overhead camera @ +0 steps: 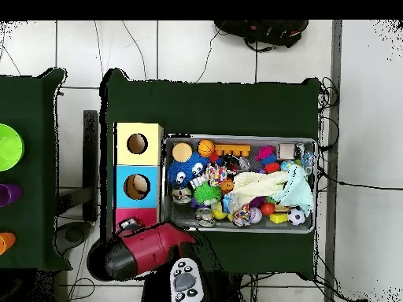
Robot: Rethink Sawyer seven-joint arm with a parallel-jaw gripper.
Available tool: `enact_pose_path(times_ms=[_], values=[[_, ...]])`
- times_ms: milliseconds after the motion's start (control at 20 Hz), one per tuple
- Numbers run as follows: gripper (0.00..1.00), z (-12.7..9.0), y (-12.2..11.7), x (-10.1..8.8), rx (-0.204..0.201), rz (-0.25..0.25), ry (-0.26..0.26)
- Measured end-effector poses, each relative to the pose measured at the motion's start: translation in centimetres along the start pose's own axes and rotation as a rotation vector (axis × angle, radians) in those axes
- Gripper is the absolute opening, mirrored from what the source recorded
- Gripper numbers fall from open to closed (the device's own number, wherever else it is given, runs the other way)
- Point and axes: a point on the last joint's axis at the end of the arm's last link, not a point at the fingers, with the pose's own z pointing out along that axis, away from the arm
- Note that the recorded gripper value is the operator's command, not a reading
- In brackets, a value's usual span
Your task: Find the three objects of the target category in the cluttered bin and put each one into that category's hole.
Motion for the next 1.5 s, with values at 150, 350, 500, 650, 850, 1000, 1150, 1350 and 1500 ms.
enact_pose_path(times_ms=[150,350,500,650,850,1000,1150,1350,1500], values=[[1.0,0.7,-0.2,0.1,0.015,0.001,0.006],[1.0,0.9,-0.4,0.2,0.02,0.001,0.01],[1.0,0.9,-0.3,0.3,0.02,0.0,0.009],[1.0,0.9,-0.3,0.2,0.02,0.0,0.009],[1.0,0.9,-0.3,0.3,0.02,0.0,0.009],[1.0,0.9,-0.3,0.3,0.02,0.0,0.009],[1.0,0.8,-0.3,0.2,0.021,0.003,0.012],[1.0,0.6,-0.2,0.0,0.031,0.015,0.028],[1.0,-0.5,-0.1,-0.4,0.05,0.049,0.064]])
